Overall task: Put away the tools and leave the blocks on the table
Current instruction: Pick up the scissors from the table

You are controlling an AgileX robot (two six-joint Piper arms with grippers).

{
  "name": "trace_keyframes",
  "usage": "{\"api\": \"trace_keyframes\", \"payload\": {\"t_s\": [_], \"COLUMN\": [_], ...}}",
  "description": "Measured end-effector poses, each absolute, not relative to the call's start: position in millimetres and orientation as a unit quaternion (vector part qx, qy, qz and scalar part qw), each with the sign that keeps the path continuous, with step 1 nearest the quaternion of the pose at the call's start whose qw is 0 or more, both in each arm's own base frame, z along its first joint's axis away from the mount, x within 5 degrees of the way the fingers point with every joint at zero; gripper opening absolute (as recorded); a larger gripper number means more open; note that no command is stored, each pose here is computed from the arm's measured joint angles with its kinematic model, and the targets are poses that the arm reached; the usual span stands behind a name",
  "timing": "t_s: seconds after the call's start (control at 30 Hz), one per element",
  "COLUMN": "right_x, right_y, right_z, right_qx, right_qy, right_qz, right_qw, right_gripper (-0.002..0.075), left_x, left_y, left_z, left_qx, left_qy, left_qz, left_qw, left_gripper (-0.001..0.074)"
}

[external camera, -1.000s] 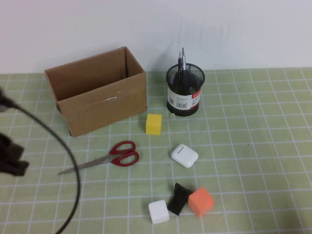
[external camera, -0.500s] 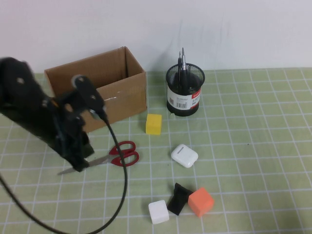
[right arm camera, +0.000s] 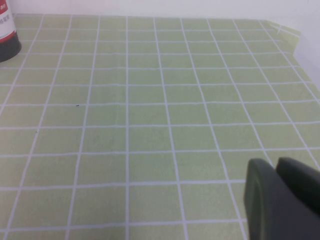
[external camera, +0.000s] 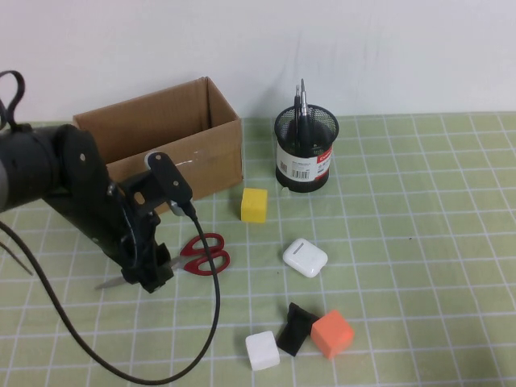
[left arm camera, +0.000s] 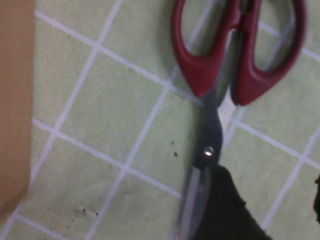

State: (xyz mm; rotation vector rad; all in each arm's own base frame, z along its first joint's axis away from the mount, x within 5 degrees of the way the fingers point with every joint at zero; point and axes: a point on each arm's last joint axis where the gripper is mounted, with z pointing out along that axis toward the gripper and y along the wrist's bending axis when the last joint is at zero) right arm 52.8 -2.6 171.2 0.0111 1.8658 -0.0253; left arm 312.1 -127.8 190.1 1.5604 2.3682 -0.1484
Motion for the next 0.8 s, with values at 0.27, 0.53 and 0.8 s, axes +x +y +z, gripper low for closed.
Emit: {"api": "trace_keyframes", "payload": {"t_s": [0.27, 0.53, 0.8], "right_x": [52.8, 52.8, 52.8], "right_y": [-2.6, -2.6, -2.6], "right_z": [171.2, 171.2, 171.2], "right_qx": [0.005, 0.005, 0.005], "right_qy": [0.803, 0.803, 0.803], "right_qz": [-0.011, -0.011, -0.011], "right_qw": [0.595, 0.595, 0.595], "right_gripper": [-0.0007, -0.0007, -0.0007], "left_x": [318.9, 325.0, 328.8], "left_y": [-129.4, -130.7, -131.9], "left_z": [174.3, 159.1, 153.1], "left_qx": [0.540, 0.536, 0.535], "left_qy": [0.827, 0.831, 0.831], "left_qz": [-0.048, -0.045, -0.044], "left_qw": [0.147, 0.146, 0.144], "left_gripper": [0.0351, 0.0351, 0.0351]}}
